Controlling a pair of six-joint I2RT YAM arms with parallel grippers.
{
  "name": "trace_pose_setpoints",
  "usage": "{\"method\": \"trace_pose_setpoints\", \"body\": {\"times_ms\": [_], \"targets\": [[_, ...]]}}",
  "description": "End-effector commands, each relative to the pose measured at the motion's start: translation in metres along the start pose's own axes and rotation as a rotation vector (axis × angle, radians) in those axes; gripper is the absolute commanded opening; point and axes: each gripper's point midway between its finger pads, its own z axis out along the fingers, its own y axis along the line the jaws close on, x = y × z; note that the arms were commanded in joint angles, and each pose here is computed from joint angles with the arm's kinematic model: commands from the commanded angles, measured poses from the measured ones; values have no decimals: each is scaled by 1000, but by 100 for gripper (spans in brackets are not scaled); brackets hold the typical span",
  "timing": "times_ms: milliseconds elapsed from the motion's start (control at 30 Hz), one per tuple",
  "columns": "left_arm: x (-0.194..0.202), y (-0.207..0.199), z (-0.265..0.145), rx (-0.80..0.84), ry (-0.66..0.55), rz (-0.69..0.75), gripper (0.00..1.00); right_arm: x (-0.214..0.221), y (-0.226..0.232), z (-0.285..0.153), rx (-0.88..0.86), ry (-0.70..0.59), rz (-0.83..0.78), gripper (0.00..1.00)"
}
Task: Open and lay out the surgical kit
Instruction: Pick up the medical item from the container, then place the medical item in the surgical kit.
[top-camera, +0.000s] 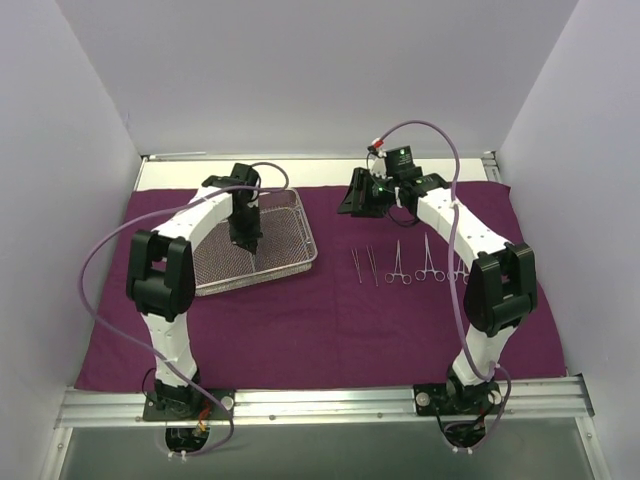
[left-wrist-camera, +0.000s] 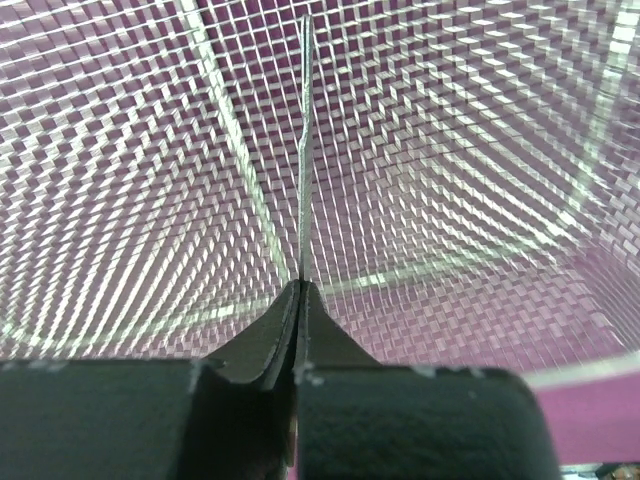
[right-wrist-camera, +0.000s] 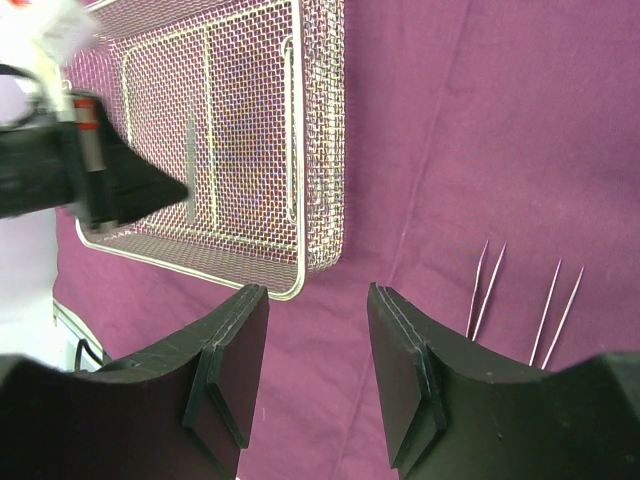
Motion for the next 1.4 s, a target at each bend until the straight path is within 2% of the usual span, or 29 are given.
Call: {"method": "trace_pose_setpoints", "body": {"times_ms": [0,300,467,600,700,733,867,1000,1233,1367], "targets": [[-17,-4,-50,30,-108,24,2,-8,17,-2,-35,-30,-41,45],[-12,-30,-85,199,-142,62,2,-9,45,12,-108,-5,-82,44],[2,-65,-120,436,-139,129,2,-4,102,-3,-415,57,-147,48],[24,-78,-140,557,-109,162,2,6,106,-16,-483,88,-224,50],[43,-88,-155,638,-111,174,2,8,108,-17,-502,92,-160,51],[44,-93,-167,674,-149,184,2,10,113,-18,-510,97,-139,53],[67,-104,-172,742,-122,199,2,19,145,-19,-565,78,-71,59],[79,-113,-178,769,-129,214,2,35,155,-19,-575,95,-63,63],[88,-118,-186,799,-143,220,2,55,156,-19,-569,133,-45,59],[88,-119,-188,803,-144,226,2,59,163,-22,-597,135,-13,47]]}}
